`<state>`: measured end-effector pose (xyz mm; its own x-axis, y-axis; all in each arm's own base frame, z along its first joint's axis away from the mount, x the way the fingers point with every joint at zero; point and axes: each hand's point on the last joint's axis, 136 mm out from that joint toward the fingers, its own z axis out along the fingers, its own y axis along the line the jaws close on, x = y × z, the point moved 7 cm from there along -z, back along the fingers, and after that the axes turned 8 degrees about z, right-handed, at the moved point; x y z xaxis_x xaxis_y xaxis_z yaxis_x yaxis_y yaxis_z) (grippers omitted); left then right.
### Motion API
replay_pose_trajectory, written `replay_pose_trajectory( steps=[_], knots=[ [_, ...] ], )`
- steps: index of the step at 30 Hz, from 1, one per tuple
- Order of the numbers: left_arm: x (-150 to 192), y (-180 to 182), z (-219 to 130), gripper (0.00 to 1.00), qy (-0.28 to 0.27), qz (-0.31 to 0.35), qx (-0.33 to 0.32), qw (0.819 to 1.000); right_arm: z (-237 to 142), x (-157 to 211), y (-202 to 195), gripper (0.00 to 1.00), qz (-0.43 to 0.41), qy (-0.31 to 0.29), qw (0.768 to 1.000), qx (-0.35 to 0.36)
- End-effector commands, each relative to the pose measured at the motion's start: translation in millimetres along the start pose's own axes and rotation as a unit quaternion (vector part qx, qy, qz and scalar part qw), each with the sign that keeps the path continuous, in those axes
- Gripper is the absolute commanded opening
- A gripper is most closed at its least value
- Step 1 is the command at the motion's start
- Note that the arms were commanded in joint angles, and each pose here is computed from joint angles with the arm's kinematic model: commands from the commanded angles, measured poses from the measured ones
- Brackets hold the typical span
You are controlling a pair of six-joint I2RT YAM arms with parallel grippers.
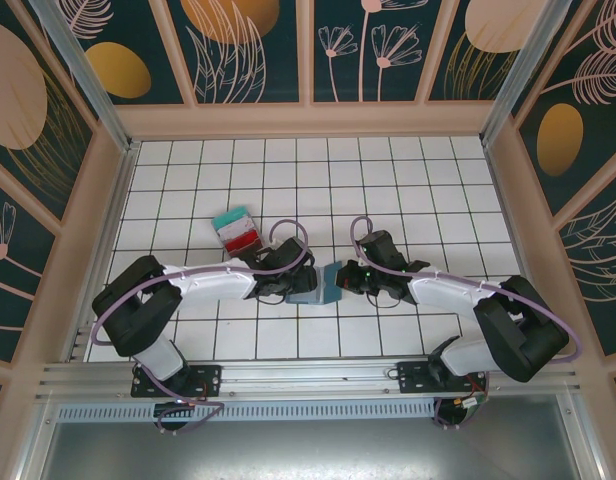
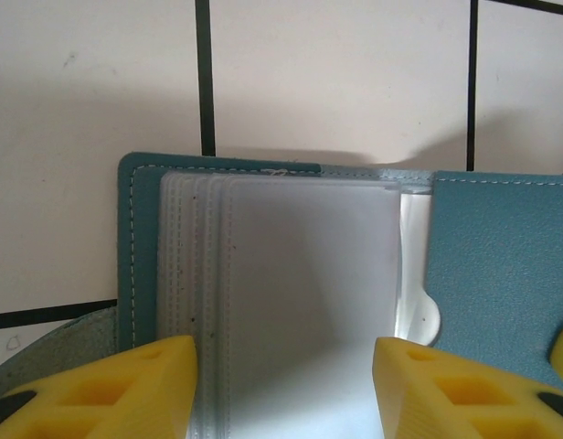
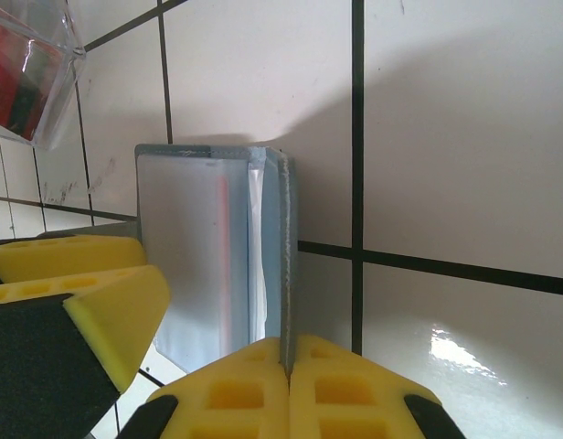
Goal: Take the credit cards out of the card holder
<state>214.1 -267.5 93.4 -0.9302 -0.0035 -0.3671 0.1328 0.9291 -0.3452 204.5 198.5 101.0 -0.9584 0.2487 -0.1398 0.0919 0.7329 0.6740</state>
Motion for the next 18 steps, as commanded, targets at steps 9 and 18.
replay_pose_trajectory(
  steps=[9, 18],
  knots=[
    [-1.5, -9.6, 2.5, 0.54, 0.011, 0.018, 0.04, 0.999, 5.0, 3.0, -2.3, 0.0, -0.001, 0.006, 1.0, -0.003],
    [-9.7, -31.8, -3.3, 0.53, 0.014, 0.046, 0.103, 0.994, 7.1, 2.2, -3.5, 0.0, 0.0, 0.006, 1.0, -0.001]
  ],
)
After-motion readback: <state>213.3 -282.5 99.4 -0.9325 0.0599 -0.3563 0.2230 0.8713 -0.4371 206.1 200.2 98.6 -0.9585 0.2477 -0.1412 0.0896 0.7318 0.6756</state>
